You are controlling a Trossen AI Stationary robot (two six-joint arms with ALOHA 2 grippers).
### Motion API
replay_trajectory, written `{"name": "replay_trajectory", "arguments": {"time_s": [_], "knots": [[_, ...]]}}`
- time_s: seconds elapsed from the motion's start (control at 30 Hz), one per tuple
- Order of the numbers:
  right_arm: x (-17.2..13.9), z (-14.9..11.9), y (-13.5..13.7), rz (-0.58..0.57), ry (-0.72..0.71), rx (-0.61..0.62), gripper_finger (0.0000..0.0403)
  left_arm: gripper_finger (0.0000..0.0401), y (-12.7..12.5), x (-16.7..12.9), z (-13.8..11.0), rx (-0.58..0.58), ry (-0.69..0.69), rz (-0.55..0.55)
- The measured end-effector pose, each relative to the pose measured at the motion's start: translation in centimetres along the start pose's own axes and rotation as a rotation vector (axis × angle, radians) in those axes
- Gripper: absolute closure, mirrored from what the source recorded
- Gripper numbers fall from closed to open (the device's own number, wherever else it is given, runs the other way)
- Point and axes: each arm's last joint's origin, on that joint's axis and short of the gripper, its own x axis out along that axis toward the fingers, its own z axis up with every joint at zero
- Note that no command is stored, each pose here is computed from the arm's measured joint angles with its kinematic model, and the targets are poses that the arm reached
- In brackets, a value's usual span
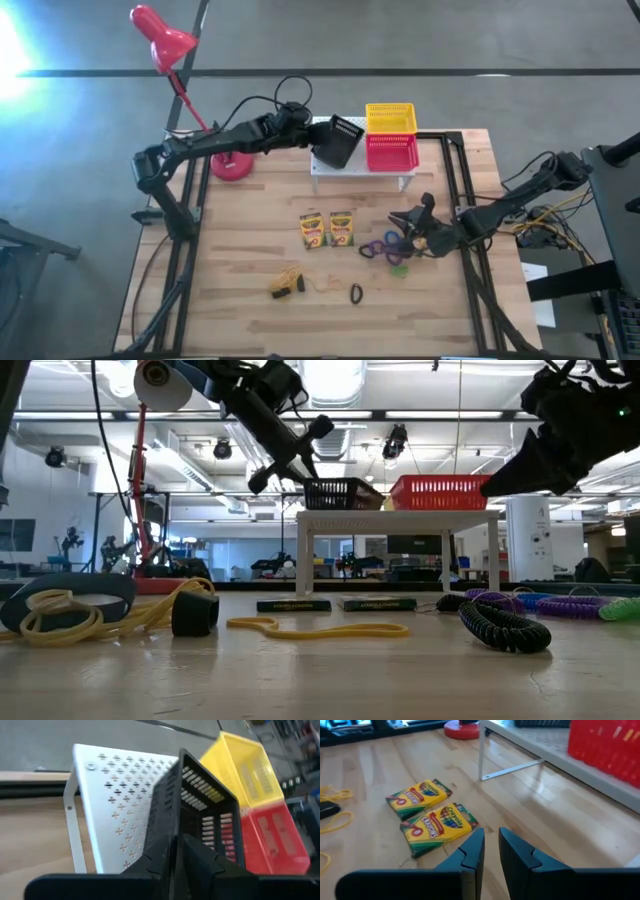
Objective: Pick & Place Office Desk Supplies
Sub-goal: Put the black basket on the shelf
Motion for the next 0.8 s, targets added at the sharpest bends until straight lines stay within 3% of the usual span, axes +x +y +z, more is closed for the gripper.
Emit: {"name": "replay_trajectory", "arguments": {"time_s": [0.07,0.23,0.33,0.47,0.53,0.67,0.8], "knots": [[-0.1,0.3,0.1,0.008,-0.001,-0.010,0.0351,0.0334,-0.1,0.0,0.1,0.001,-0.016,-0.005],[-0.1,0.6,0.3,0.012,-0.002,-0.015,0.0351,0.0334,-0.5,-1.2,0.6,0.173,-0.037,-0.029],[-0.1,0.6,0.3,0.012,-0.002,-0.011,0.0351,0.0334,-0.7,-2.4,1.0,0.188,-0.050,-0.044],[-0.1,0.6,0.3,0.012,-0.002,-0.010,0.0351,0.0334,-0.9,-4.8,1.1,0.308,0.014,-0.075],[-0.1,0.6,0.3,0.012,-0.002,-0.010,0.0351,0.0334,-0.5,-6.0,0.7,0.374,0.072,-0.034],[-0.1,0.6,0.3,0.012,-0.003,-0.015,0.0351,0.0334,1.4,-6.2,-0.6,0.400,0.166,0.186],[-0.1,0.6,0.2,0.010,-0.003,-0.017,0.0351,0.0349,1.9,-4.9,-2.0,0.390,0.195,0.168]]}}
